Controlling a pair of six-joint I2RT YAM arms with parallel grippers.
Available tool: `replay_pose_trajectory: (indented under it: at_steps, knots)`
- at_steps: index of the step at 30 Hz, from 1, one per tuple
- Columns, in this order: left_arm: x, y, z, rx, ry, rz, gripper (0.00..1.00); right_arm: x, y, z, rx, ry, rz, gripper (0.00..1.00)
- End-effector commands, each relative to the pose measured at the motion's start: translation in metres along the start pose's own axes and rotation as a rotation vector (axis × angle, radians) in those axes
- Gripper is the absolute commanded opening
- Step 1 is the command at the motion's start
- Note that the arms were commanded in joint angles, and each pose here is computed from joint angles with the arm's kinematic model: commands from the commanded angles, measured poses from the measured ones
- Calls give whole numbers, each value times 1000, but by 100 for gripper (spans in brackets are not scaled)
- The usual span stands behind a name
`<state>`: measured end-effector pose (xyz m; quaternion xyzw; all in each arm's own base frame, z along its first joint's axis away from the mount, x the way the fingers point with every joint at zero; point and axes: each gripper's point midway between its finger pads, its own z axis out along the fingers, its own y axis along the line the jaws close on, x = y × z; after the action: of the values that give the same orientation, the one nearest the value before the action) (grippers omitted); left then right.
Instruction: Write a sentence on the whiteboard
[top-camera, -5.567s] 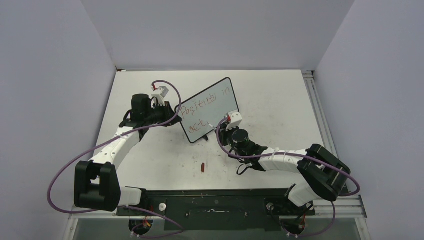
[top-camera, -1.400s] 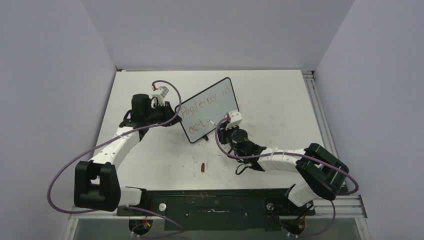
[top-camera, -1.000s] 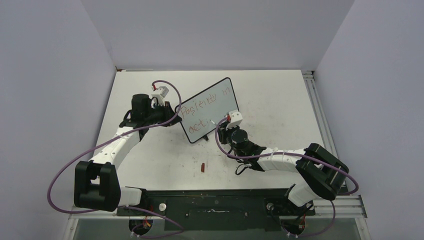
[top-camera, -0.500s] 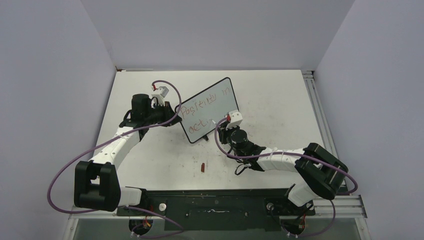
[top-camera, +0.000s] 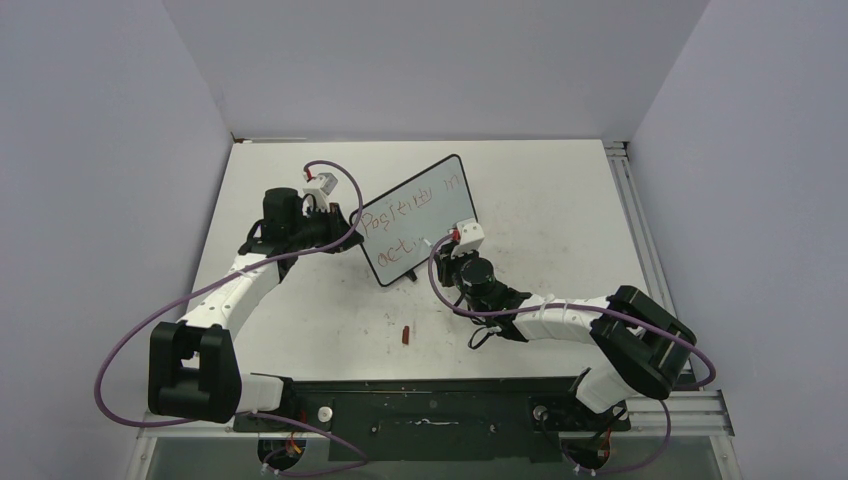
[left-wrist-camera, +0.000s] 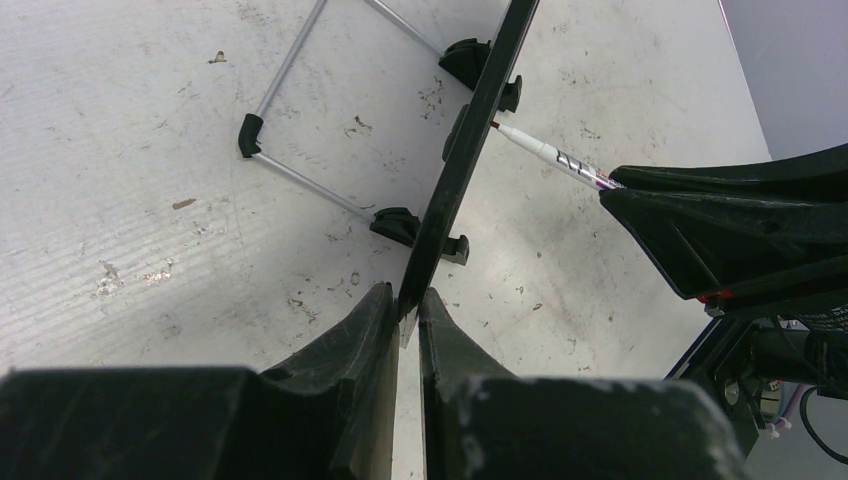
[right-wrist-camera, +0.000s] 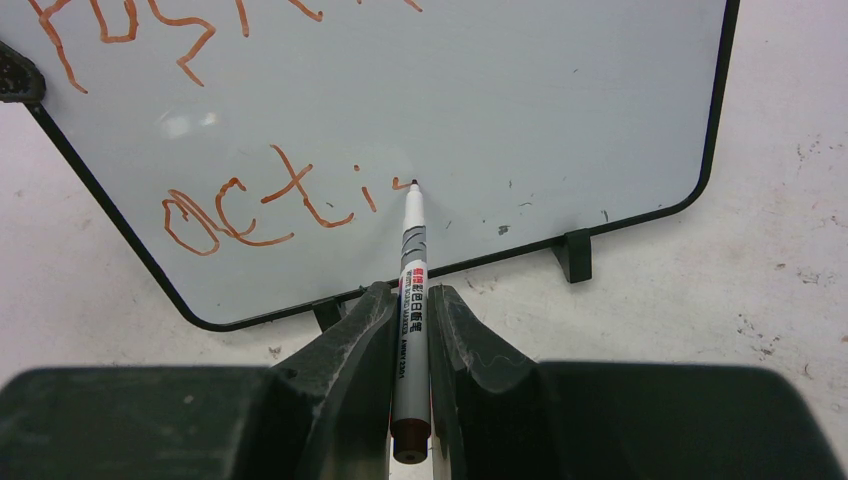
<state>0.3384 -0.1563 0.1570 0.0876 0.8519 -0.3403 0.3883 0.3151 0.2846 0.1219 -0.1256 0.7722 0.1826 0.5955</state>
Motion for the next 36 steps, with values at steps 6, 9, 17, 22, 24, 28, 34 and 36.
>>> replay_pose_trajectory:
  at_steps: [6, 9, 17, 22, 24, 28, 34, 36]
  knots:
    - [-20, -12, -6, 22, -44, 33, 0, -38, 10, 1, -11, -99, 25, 5]
    - [-20, -12, -6, 23, -45, 34, 0, -40, 11, 0, -13, -106, 24, 5]
    - [-20, -12, -6, 23, -44, 34, 0, -43, 13, -2, -17, -116, 23, 5]
    - [-20, -12, -6, 23, -44, 34, 0, -42, 14, -2, -25, -113, 21, 5]
    - [-20, -12, -6, 24, -43, 34, 0, -41, 16, -2, -31, -112, 21, 5]
    - [-21, -13, -6, 25, -45, 35, 0, -41, 18, -3, -38, -116, 16, 5]
    - [-20, -13, -6, 25, -45, 36, 0, -41, 20, -3, -40, -116, 10, 5]
    - [-20, -13, -6, 24, -46, 36, 0, -40, 21, -3, -43, -116, 9, 5]
